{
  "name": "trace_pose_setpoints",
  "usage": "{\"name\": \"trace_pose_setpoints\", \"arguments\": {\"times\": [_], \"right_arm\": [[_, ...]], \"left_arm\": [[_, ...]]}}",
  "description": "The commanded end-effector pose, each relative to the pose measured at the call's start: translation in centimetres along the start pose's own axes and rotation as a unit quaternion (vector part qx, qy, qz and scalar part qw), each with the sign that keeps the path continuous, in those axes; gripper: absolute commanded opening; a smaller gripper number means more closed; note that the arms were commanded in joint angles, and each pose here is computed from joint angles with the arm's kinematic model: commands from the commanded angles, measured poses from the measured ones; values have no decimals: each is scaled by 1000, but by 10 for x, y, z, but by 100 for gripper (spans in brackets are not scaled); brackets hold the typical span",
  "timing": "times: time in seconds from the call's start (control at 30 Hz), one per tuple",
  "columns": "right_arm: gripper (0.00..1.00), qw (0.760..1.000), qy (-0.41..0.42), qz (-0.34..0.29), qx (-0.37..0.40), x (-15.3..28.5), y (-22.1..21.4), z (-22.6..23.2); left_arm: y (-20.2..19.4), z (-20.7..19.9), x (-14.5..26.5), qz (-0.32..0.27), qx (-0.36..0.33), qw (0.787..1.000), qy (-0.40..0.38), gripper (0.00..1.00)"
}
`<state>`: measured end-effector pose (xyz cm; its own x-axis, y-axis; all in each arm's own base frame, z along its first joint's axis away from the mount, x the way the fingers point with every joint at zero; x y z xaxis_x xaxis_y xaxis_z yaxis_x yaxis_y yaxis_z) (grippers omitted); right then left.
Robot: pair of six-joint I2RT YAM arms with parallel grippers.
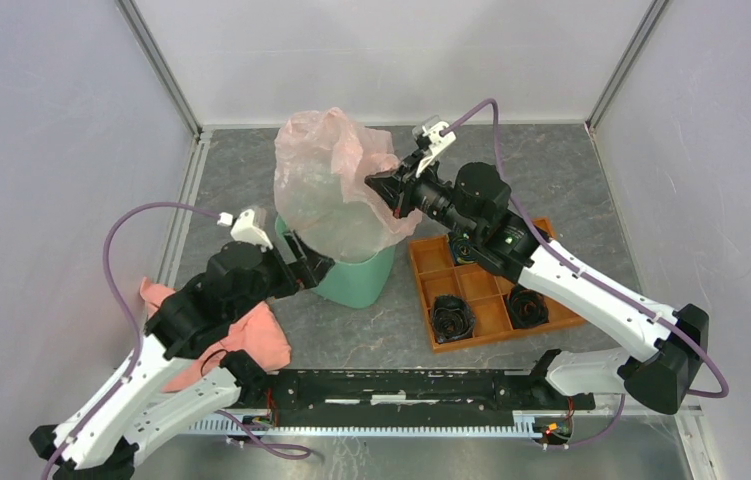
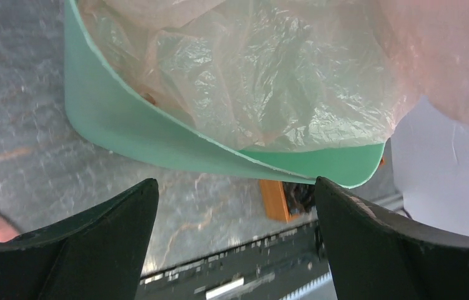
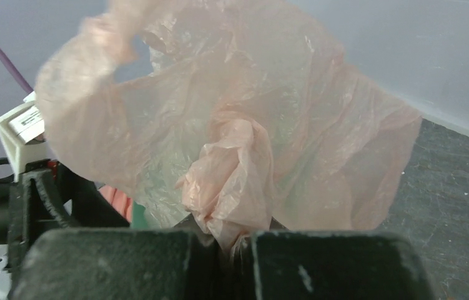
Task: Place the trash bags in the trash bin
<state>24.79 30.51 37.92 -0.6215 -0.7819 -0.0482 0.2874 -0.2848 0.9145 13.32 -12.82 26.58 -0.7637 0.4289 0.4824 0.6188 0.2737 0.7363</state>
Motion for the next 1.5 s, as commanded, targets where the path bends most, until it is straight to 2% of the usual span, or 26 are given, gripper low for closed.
{"name": "trace_pose_setpoints", "arguments": {"times": [0.0, 0.2, 0.4, 0.53, 0.67, 0.8, 0.97, 1.23, 1.4, 1.47], "right_arm": [[1, 1000, 10, -4, -7, 5, 1, 3], [1, 999, -19, -9, -40, 18, -12, -7], [1, 999, -21, -9, -37, 18, -11, -7], [1, 999, -37, -26, -23, 16, 1, -9], [1, 999, -36, -35, -21, 11, 7, -8], [1, 999, -26, -31, -20, 6, 9, -4], [1, 999, -27, -32, -20, 7, 9, -5], [1, 999, -35, -34, -14, 9, 10, -7], [1, 999, -34, -38, -12, 10, 14, -6], [1, 999, -26, -39, -8, 8, 17, -3]], "left_arm": [[26, 1, -40, -68, -14, 996, 57, 100], [50, 2, -62, -79, -85, 986, 121, 100], [68, 4, -53, -85, -86, 981, 155, 100], [64, -15, -50, -62, -18, 992, 107, 100], [61, -26, -54, -66, 66, 993, 77, 99], [71, -37, -54, -93, 128, 986, 45, 95], [73, -28, -65, -115, 219, 964, 96, 89], [79, -32, -87, -89, 237, 955, 157, 75], [81, -24, -83, -80, 149, 969, 182, 47], [80, -19, -78, -75, 108, 975, 178, 40]]}}
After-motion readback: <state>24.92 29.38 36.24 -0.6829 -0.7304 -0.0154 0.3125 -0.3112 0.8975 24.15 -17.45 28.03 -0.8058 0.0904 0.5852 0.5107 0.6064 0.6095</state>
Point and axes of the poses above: each gripper's point midway between its finger pads, its own x axis back along the fingers, its own z axis along the line the jaws close on, y = z × x, the point moved 5 cm from there along x, back along the fingers, and after that the axes turned 10 degrees about -x, right-handed, at the moved point
